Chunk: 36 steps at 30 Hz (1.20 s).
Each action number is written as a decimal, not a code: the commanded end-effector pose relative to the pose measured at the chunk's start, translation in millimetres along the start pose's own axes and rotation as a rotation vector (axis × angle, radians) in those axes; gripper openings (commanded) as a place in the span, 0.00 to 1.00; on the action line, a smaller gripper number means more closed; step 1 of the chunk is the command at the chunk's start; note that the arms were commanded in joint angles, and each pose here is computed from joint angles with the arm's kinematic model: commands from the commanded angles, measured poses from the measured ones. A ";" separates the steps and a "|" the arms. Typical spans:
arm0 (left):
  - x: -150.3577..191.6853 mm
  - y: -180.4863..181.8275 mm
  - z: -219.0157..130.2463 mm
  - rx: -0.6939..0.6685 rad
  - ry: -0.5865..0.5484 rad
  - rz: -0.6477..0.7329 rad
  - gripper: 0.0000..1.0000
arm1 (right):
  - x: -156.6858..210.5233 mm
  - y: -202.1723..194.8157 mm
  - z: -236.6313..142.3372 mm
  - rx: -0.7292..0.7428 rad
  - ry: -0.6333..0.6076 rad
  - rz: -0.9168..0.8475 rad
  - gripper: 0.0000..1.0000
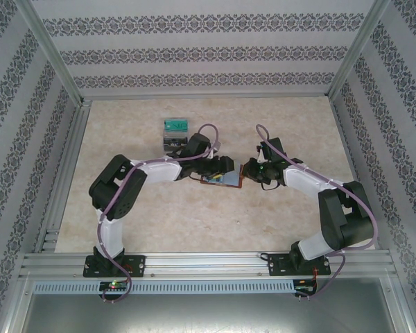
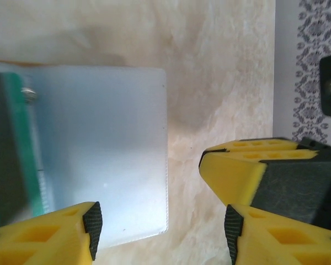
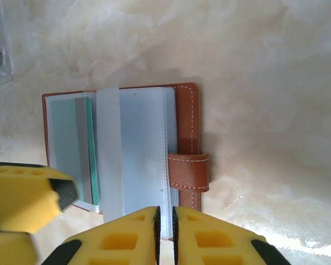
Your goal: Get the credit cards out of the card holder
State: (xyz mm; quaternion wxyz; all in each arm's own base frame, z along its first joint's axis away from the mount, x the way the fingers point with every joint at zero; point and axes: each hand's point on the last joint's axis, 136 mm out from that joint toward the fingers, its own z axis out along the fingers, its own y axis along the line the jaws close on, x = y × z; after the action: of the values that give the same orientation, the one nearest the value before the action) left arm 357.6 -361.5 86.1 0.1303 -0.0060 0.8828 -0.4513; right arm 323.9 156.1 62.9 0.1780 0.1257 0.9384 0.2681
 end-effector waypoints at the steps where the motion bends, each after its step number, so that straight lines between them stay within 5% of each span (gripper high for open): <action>1: -18.7 4.7 -28.9 -0.037 -0.075 0.021 0.61 | -8.1 30.9 -8.8 -0.067 -0.021 -0.032 0.19; 7: -23.7 42.2 -51.2 -0.113 -0.117 -0.036 0.50 | -10.9 63.6 -7.5 -0.108 -0.010 -0.082 0.21; 15: -13.3 72.6 -41.4 -0.179 -0.065 -0.071 0.21 | 0.1 79.1 26.0 -0.147 0.090 -0.058 0.21; 36: -2.1 98.2 -22.9 -0.213 -0.010 -0.134 0.20 | 14.1 48.1 73.8 -0.148 0.208 0.076 0.19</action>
State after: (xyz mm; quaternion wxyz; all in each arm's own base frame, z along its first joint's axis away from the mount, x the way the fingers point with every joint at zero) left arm 366.3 -287.3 32.0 0.1170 -0.0748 0.9176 -0.3726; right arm 346.5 235.7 33.7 0.0861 0.1111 0.9256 0.3514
